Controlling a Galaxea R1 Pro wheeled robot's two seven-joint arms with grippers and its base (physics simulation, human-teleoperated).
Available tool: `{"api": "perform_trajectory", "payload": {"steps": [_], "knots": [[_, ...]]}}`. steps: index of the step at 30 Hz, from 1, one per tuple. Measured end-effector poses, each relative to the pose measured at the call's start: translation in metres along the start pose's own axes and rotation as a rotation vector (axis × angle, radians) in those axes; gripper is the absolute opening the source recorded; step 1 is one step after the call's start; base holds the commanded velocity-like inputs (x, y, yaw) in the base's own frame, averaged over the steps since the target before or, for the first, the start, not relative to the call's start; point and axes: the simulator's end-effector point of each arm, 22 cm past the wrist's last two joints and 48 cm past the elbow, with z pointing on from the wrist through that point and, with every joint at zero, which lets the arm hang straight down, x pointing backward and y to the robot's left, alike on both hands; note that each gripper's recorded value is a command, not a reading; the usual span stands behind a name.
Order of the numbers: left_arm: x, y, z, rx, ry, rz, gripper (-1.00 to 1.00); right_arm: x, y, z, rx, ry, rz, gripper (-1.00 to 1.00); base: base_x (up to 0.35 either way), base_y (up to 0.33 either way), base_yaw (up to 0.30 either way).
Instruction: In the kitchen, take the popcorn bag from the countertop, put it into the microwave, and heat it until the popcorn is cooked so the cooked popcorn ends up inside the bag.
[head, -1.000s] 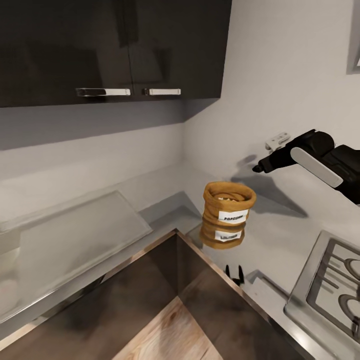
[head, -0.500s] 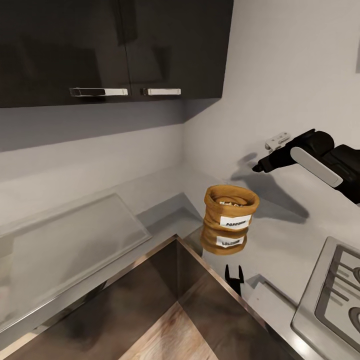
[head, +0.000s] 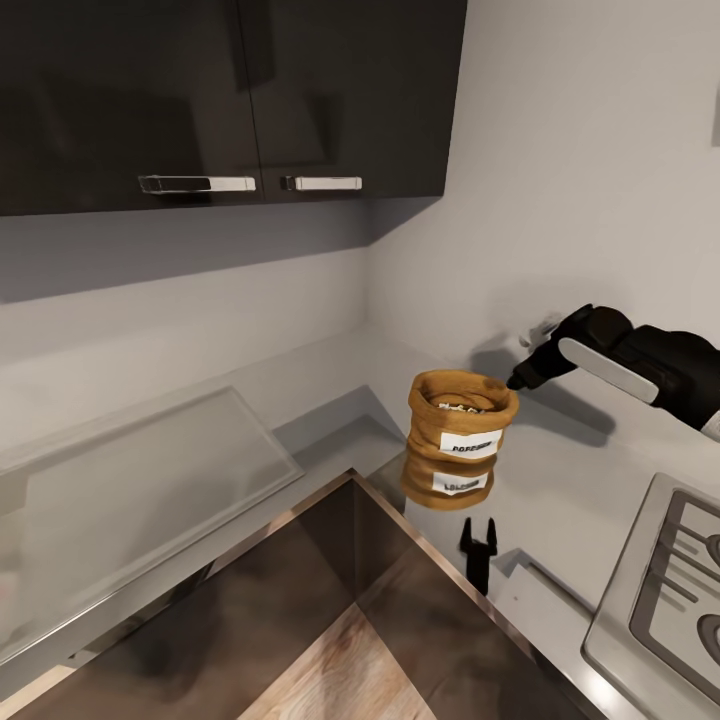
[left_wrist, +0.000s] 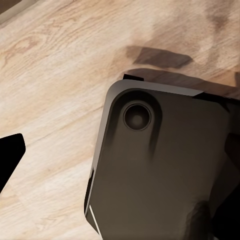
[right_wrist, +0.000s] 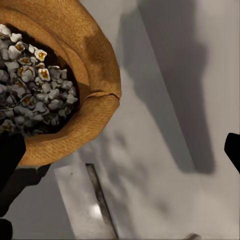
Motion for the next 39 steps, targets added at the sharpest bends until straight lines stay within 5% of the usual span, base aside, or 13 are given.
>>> {"api": "perform_trajectory", "payload": {"steps": [10, 19, 27, 32, 35, 39], "knots": [[0.000, 0.000, 0.000, 0.000, 0.000, 0.000, 1.00, -0.001, 0.005, 0.001, -0.012, 0.002, 0.002, 1.00, 0.000, 0.000, 0.000], [0.000, 0.000, 0.000, -0.001, 0.000, -0.001, 1.00, 0.017, -0.016, 0.016, 0.023, 0.064, 0.055, 1.00, 0.000, 0.000, 0.000], [0.000, 0.001, 0.000, -0.001, 0.000, -0.001, 1.00, -0.007, 0.021, 0.027, -0.015, 0.068, 0.045, 1.00, 0.000, 0.000, 0.000], [0.000, 0.001, 0.000, -0.001, 0.000, 0.000, 1.00, 0.016, 0.010, 0.042, -0.032, 0.137, 0.085, 1.00, 0.000, 0.000, 0.000], [0.000, 0.001, 0.000, -0.001, 0.000, -0.001, 1.00, 0.038, 0.001, 0.051, -0.045, 0.204, 0.017, 1.00, 0.000, 0.000, 0.000], [0.000, 0.001, 0.000, -0.001, 0.000, -0.001, 1.00, 0.035, 0.007, 0.063, -0.107, 0.176, -0.146, 1.00, 0.000, 0.000, 0.000]]}}
